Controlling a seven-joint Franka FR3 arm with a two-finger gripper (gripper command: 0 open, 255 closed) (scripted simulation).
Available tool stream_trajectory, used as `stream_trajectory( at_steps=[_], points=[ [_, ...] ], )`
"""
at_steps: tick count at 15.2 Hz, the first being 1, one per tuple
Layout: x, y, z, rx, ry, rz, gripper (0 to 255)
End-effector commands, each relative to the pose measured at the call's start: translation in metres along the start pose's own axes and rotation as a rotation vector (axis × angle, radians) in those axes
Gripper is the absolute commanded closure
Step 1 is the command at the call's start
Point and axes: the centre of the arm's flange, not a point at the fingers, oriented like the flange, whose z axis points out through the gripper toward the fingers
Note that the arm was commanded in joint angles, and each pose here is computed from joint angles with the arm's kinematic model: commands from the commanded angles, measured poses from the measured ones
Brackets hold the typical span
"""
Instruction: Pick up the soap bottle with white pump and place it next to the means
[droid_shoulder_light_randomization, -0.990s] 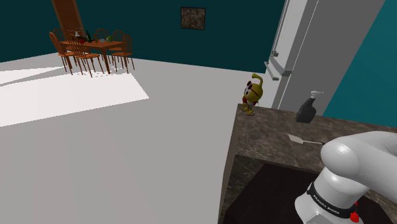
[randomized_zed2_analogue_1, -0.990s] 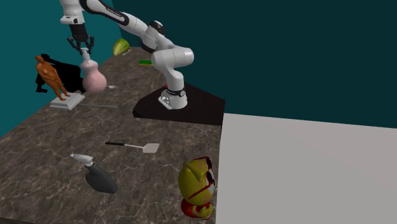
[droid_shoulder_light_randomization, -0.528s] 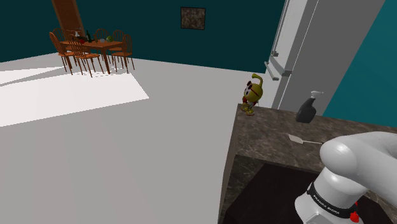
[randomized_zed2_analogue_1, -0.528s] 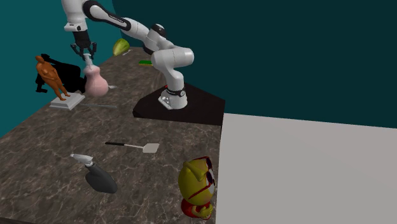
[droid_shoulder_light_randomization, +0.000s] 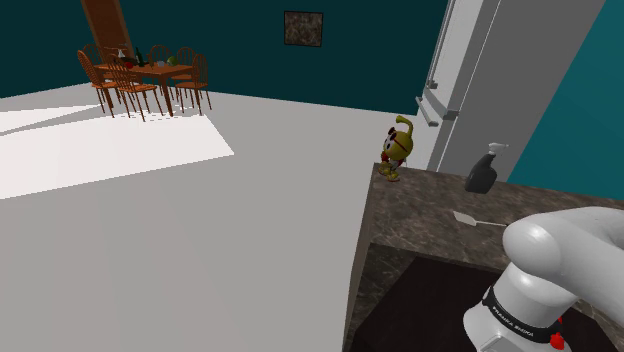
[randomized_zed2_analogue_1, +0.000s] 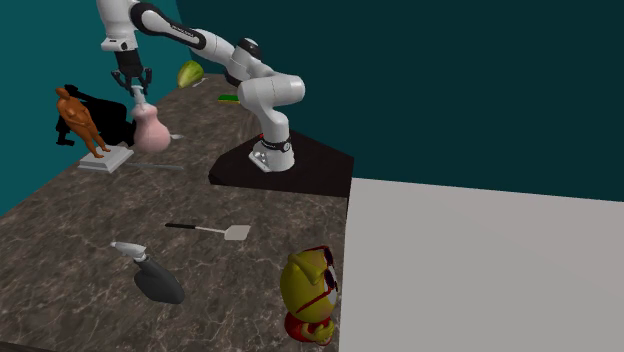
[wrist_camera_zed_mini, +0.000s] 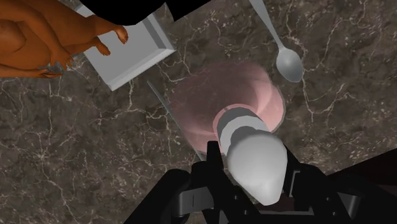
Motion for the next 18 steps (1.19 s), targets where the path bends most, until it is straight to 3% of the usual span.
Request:
stream_trajectory(
  at_steps=[1,6,10,18],
  points=[
    [0.0,0.0,0.0,-0.001,-0.001,0.0,0],
    [0.0,0.0,0.0,-0.001,-0.001,0.0,0],
    [0.0,0.0,-0.05,-0.001,-0.001,0.0,0],
    [0.0,0.0,-0.05,-0.001,-0.001,0.0,0]
  ],
)
